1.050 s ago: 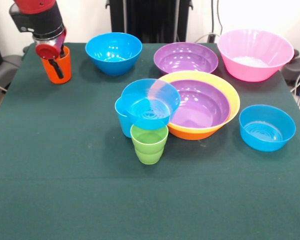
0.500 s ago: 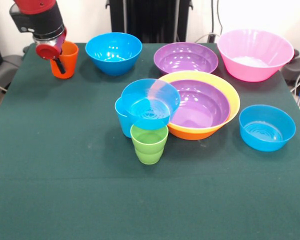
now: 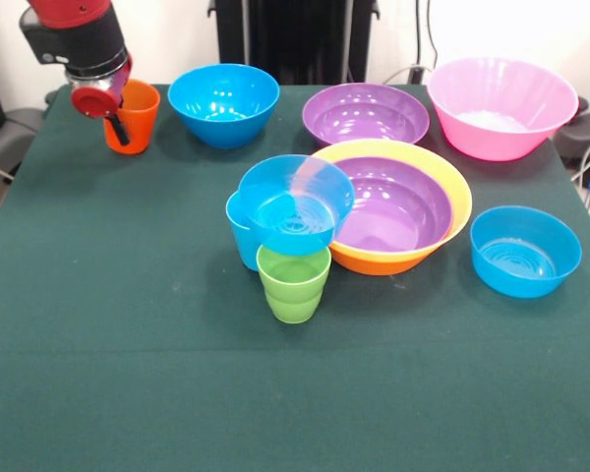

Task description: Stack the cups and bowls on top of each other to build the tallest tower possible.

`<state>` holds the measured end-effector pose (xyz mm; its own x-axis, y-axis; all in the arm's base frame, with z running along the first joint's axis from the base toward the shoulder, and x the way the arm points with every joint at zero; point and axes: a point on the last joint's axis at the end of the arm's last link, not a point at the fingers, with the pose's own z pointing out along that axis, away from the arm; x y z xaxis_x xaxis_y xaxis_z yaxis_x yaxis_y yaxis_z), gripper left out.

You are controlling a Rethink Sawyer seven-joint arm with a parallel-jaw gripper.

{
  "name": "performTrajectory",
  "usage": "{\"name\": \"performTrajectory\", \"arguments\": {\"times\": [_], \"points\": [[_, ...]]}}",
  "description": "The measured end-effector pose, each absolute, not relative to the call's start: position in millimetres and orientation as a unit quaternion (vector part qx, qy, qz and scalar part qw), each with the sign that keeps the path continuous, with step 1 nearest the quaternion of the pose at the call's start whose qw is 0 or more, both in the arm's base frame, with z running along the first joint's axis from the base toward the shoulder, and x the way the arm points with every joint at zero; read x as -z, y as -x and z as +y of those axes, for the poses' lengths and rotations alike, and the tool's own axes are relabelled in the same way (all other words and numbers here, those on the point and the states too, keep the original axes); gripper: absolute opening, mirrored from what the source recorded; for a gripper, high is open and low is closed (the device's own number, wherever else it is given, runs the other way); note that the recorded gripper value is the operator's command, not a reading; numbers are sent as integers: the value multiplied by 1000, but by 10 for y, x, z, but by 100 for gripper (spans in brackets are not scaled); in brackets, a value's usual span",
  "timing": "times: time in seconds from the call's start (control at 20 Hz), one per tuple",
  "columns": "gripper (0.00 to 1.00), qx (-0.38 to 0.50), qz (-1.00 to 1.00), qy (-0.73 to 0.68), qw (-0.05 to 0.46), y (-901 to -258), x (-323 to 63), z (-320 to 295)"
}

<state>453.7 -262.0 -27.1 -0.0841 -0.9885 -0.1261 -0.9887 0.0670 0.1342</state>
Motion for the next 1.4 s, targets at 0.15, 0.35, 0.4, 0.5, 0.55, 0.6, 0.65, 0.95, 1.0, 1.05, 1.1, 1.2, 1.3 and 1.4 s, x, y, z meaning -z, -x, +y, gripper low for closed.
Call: {"name": "performTrajectory", "arguments": {"times": [0.15, 0.35, 0.4, 0.5, 0.55, 0.6, 0.65, 0.95, 1.0, 1.05, 1.1, 1.2, 1.3, 1.4], "points": [[0, -89, 730, 678, 0, -4553, 250, -2626], [0, -79, 735, 674, 1, -4642, 125, -2686], [0, -76, 737, 671, 4, -4688, 68, -2704], [0, -73, 741, 667, 6, -4753, -18, -2725], [0, -71, 746, 662, 8, -4825, -124, -2745], [0, -71, 748, 660, 9, -4854, -172, -2752], [0, -72, 749, 659, 9, -4868, -197, -2755], [0, -89, 761, 643, 4, -5104, -614, -2745], [0, -93, 763, 640, 4, -5145, -671, -2733], [0, -94, 763, 639, 4, -5161, -693, -2729], [0, -99, 766, 636, 4, -5220, -774, -2716], [0, -104, 770, 630, 8, -5307, -877, -2694], [0, -109, 775, 623, 15, -5391, -981, -2667], [0, -114, 786, 607, 34, -5552, -1159, -2620]]}}
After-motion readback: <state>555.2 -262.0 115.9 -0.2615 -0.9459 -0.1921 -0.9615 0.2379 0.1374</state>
